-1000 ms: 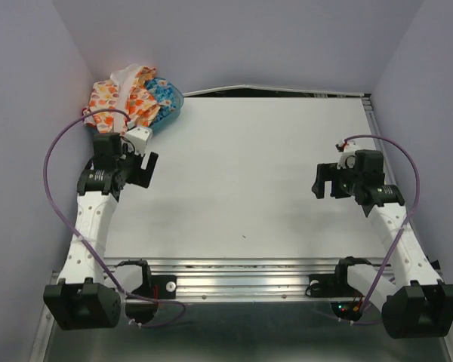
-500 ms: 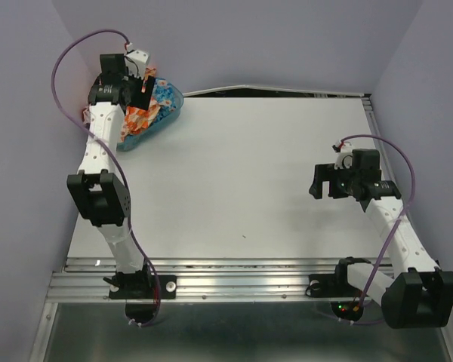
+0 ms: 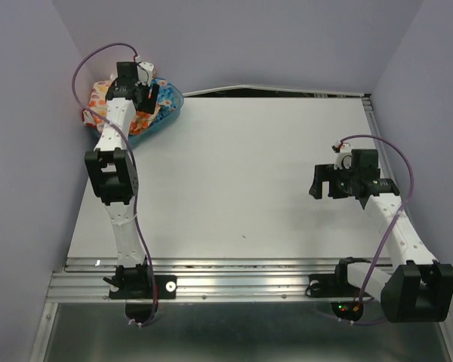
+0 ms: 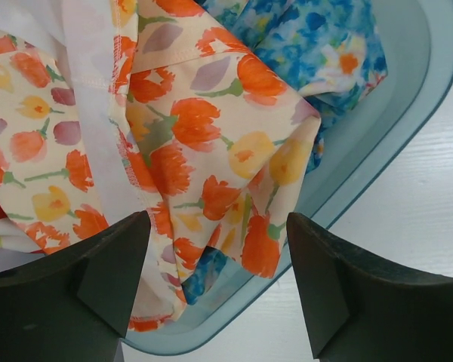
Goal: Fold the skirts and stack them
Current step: Grab the skirt from the pile
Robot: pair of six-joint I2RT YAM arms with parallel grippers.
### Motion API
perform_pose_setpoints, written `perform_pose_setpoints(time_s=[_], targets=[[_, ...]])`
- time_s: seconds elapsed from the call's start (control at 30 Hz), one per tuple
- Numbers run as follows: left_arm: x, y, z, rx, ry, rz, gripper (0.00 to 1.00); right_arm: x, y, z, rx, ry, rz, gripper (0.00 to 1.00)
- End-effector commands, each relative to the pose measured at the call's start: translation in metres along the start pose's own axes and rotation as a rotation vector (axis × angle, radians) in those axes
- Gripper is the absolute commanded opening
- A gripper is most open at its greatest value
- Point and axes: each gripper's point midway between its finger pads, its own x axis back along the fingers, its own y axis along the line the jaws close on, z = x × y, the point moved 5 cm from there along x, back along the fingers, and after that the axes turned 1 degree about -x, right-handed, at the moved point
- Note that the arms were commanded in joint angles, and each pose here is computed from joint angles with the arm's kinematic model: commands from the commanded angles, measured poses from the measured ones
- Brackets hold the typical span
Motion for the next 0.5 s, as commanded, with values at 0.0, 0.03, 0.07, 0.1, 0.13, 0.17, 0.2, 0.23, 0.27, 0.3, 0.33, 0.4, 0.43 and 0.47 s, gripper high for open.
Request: perform_pose_setpoints(time_s=[0.0, 0.03, 0.07, 0.1, 0.13, 0.17, 0.2, 0.23, 0.27, 0.3, 0.33, 0.4, 0.43, 0.47], targets=[[-0.007, 0.019, -0.011, 0.024, -0.05, -0.103, 0.84, 0.005, 0.0, -0.021, 0.013, -0.068, 0.001, 1.0], [-0.014, 0.021, -0.006, 0.033, -0.04, -0.119, 0.83, 0.004, -0.001, -0.02, 0.012, -0.064, 0.002, 1.0], [-0.019, 0.022, -0.004, 0.037, -0.036, -0.128, 0.82, 0.004, -0.001, -0.02, 0.012, -0.062, 0.002, 1.0], [-0.022, 0.025, -0.002, 0.041, -0.032, -0.139, 0.81, 0.004, -0.001, -0.02, 0.011, -0.062, 0.002, 1.0], [-0.029, 0.025, 0.001, 0.041, -0.026, -0.15, 0.76, 0.004, -0.001, -0.02, 0.011, -0.062, 0.004, 1.0], [-0.031, 0.028, 0.0, 0.044, -0.03, -0.16, 0.75, 0.004, -0.001, -0.02, 0.011, -0.061, 0.005, 1.0], [-0.033, 0.029, 0.0, 0.044, -0.029, -0.168, 0.72, 0.003, -0.002, -0.019, 0.01, -0.058, 0.005, 1.0], [-0.036, 0.031, -0.001, 0.044, -0.033, -0.175, 0.65, 0.003, -0.002, -0.019, 0.01, -0.056, 0.007, 1.0], [-0.037, 0.032, -0.003, 0.041, -0.037, -0.177, 0.63, 0.003, -0.002, -0.019, 0.011, -0.056, 0.008, 1.0], [-0.04, 0.033, -0.002, 0.038, -0.033, -0.187, 0.61, 0.003, -0.002, -0.019, 0.01, -0.056, 0.01, 1.0], [-0.04, 0.035, -0.003, 0.038, -0.039, -0.192, 0.58, 0.003, -0.005, -0.019, 0.003, -0.057, 0.017, 1.0], [-0.038, 0.04, -0.01, 0.04, -0.06, -0.215, 0.44, 0.003, -0.005, -0.02, 0.003, -0.06, 0.019, 1.0], [-0.035, 0.044, -0.013, 0.048, -0.07, -0.225, 0.32, 0.003, -0.005, -0.02, 0.001, -0.058, 0.022, 1.0], [-0.029, 0.048, -0.021, 0.056, -0.095, -0.234, 0.26, 0.004, -0.005, -0.021, 0.002, -0.061, 0.022, 1.0]])
